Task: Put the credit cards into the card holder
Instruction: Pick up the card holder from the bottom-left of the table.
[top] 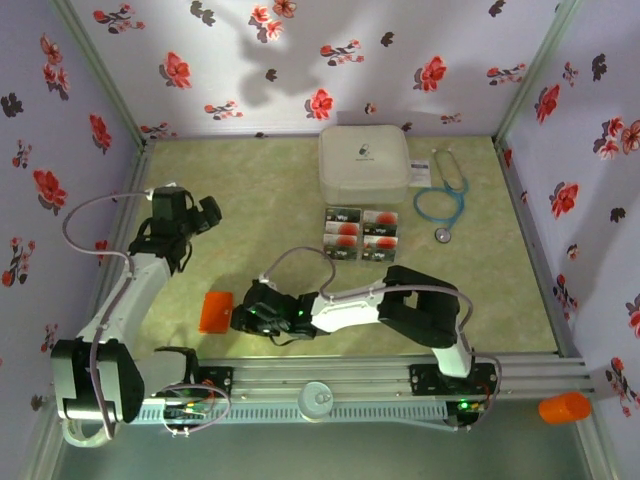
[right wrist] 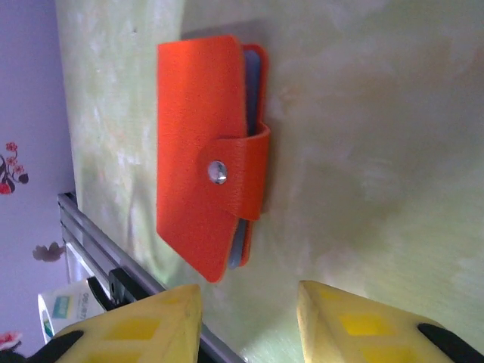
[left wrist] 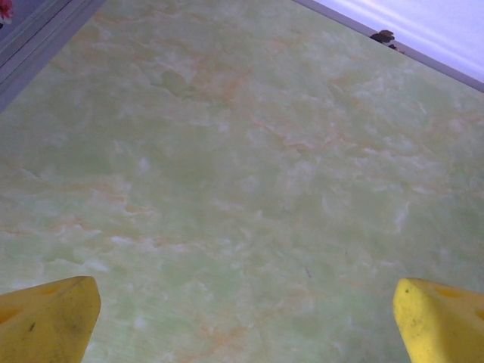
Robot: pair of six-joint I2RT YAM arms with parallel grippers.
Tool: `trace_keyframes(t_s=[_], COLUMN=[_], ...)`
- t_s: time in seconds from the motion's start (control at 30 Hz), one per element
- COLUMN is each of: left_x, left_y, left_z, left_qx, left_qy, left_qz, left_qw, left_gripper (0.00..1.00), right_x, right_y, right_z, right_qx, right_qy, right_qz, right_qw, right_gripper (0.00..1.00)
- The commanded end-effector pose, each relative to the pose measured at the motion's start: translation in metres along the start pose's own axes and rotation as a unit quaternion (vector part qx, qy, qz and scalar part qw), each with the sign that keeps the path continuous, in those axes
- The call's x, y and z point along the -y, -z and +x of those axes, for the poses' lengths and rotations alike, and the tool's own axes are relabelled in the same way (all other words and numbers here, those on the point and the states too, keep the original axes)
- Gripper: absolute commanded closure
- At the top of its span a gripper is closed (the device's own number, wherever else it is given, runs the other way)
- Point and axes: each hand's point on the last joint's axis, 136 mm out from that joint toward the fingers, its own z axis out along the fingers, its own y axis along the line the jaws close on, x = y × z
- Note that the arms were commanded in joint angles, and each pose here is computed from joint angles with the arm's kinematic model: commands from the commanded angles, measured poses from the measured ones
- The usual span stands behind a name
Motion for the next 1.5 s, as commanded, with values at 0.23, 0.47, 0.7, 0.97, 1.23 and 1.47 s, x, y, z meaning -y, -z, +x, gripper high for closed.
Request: trace_keyframes(t_s=[0.23,0.47,0.7,0.97,1.23,1.47], left_x=[0.005,0.004,0.005,0.006,0.005,0.008], left_y=[0.011,0.011,0.011,0.01,0.007,0.008], left_z=[-0.01,-0.008,-0.009,-0.01,-0.008,-0.009], left_qx=[0.01,0.01,0.013,0.015,0.015,0.012], left_qy=[0.001,0.002,-0.002,-0.003,-0.004,-0.004], left_qz=[0.025,0.028,0.029,0.031,0.03,0.037], left_qw=[1.0,1.0,0.999,0.999,0.999,0.999], left_gripper=[0.0,0.0,0.0,0.0,0.0,0.0], right_x=[-0.02,-0.025,-0.027,-0.023,-0.023,-0.023], right_y=[-0.021,-0.031,-0.039,-0.043,-0.051,-0.05], right_z=[0.001,0.003,0.005,0.006,0.0,-0.014], right_qx=[0.015,0.005,-0.005,-0.008,-0.009,-0.003], right_qy=[-0.051,-0.056,-0.062,-0.072,-0.088,-0.095], right_qz=[-0.03,-0.035,-0.041,-0.043,-0.056,-0.078], right_qw=[0.998,0.998,0.997,0.996,0.994,0.992], right_gripper=[0.64,0.64,0.67,0.67,0.79,1.0])
